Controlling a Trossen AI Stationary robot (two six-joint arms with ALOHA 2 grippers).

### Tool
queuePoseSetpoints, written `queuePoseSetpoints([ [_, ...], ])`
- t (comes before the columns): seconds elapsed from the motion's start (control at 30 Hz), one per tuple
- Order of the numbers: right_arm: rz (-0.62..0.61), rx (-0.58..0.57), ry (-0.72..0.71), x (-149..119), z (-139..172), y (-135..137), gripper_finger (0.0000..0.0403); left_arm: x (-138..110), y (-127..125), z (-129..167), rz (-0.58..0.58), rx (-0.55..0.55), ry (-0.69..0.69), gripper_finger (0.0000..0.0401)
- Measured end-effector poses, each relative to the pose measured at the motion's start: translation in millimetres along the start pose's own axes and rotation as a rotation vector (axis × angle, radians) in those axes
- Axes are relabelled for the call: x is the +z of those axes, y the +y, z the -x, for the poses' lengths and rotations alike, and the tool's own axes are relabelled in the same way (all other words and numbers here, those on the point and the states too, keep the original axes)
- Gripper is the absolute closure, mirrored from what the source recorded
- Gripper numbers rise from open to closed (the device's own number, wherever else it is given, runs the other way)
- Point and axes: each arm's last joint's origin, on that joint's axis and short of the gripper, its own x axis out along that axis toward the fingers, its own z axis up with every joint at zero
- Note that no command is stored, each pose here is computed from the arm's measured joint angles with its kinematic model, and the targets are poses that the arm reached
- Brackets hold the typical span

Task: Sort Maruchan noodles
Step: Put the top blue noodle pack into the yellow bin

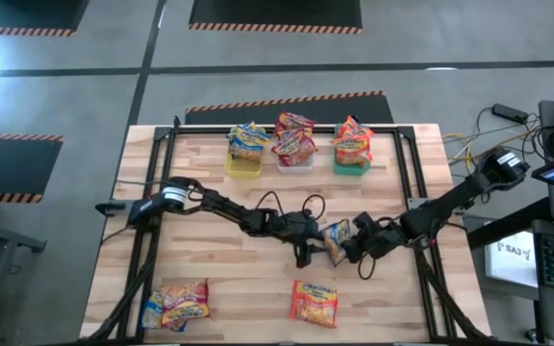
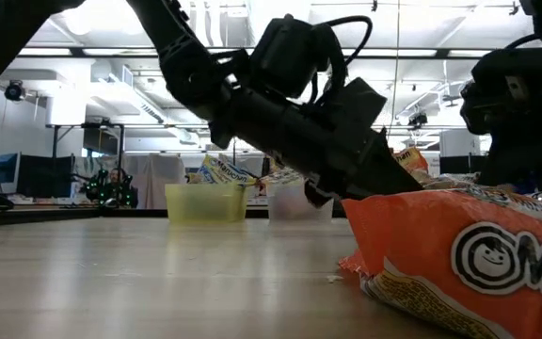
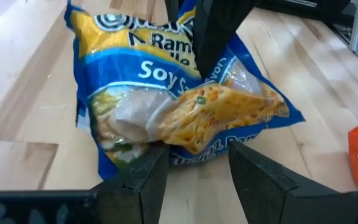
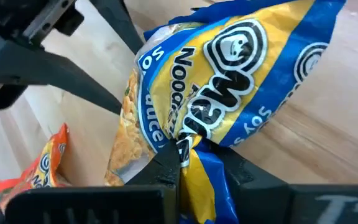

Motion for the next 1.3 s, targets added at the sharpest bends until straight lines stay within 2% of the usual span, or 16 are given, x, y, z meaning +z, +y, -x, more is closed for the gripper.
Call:
queuePoseSetpoints([
  [0.2,0.044,-0.055,-0.008,1.9,4.1,-6.0,0.0370,13.9,0.4,18.0,-0.048,0.025,0.049,0.0247],
  [0.43,0.167,-0.065,-0.098,15.3,8.5,-3.3,0.0370,21.1,4.5,60.4,-0.047,0.074,0.059,0.0247],
  [0.5,0.237,-0.070,-0.138,23.1,10.9,2.3,0.0370,17.0,4.7,76.0,-0.022,0.094,0.067,0.0247],
  [0.67,0.419,-0.083,-0.242,51.9,19.6,25.6,0.0370,1.5,8.1,111.0,0.043,0.223,0.065,0.0247],
  [0.8,0.521,-0.138,-0.281,76.8,25.4,38.3,0.0370,-12.7,11.3,126.5,0.110,0.272,0.058,0.0247],
  [0.9,0.621,-0.188,-0.290,90.9,28.2,43.1,0.0370,-16.2,11.2,130.4,0.123,0.248,-0.026,0.0247],
  [1.03,0.776,-0.230,-0.284,101.1,31.3,51.0,0.0370,-13.9,7.0,134.8,0.037,0.099,-0.176,0.0247],
  [1.17,0.840,-0.248,-0.271,104.0,32.3,54.5,0.0370,-11.6,4.8,142.1,-0.026,0.049,-0.304,0.0247],
  [1.3,0.854,-0.271,-0.243,103.4,33.2,53.1,0.0370,-12.8,5.4,143.6,-0.021,0.048,-0.314,0.0243],
])
